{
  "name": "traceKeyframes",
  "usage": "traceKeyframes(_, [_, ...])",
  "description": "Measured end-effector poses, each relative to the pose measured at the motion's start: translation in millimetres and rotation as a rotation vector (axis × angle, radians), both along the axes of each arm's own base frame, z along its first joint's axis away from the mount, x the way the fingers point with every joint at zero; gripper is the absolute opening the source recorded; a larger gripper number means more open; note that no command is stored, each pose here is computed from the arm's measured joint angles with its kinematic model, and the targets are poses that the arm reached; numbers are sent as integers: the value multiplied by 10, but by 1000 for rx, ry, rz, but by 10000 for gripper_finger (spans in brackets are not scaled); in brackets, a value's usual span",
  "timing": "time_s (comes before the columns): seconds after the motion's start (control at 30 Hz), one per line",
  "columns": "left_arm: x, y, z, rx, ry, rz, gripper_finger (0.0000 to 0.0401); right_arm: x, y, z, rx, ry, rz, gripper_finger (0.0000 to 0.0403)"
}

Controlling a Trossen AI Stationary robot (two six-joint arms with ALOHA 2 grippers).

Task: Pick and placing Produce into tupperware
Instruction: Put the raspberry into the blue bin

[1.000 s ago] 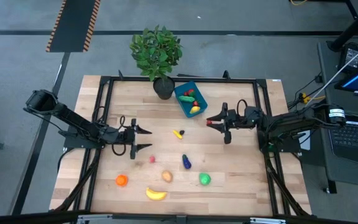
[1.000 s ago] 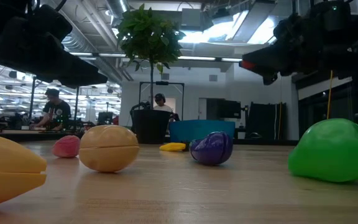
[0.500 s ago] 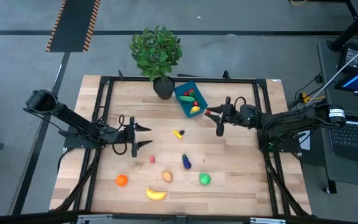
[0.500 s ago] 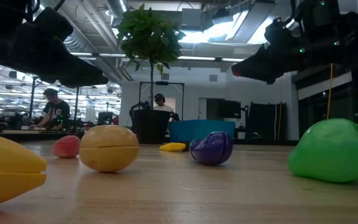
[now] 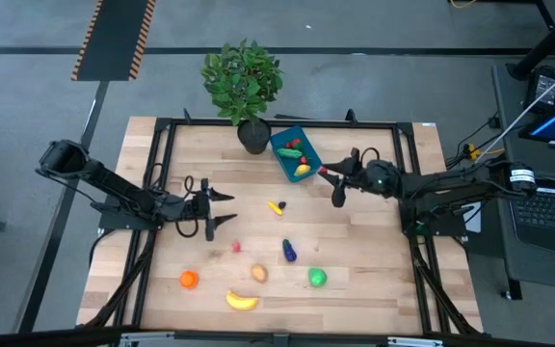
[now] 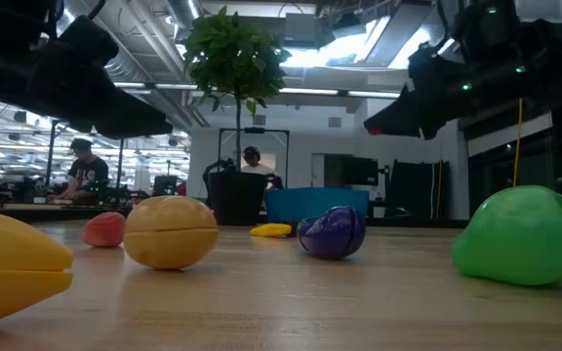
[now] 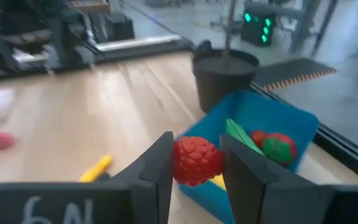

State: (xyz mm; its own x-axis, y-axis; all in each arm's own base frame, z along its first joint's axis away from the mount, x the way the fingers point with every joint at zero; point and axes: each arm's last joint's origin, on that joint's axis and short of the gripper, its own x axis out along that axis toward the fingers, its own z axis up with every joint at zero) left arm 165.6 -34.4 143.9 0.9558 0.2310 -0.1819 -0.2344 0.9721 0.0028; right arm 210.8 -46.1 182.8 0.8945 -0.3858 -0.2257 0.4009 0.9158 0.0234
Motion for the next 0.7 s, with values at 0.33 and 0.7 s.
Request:
traceKeyframes(0.33, [11,67,-6,1,6,38,253,213,-439,130,116,194,22,114])
traceKeyframes(0.7, [10,67,-12,4,13,38,253,671,-981,208,210,378,144,114])
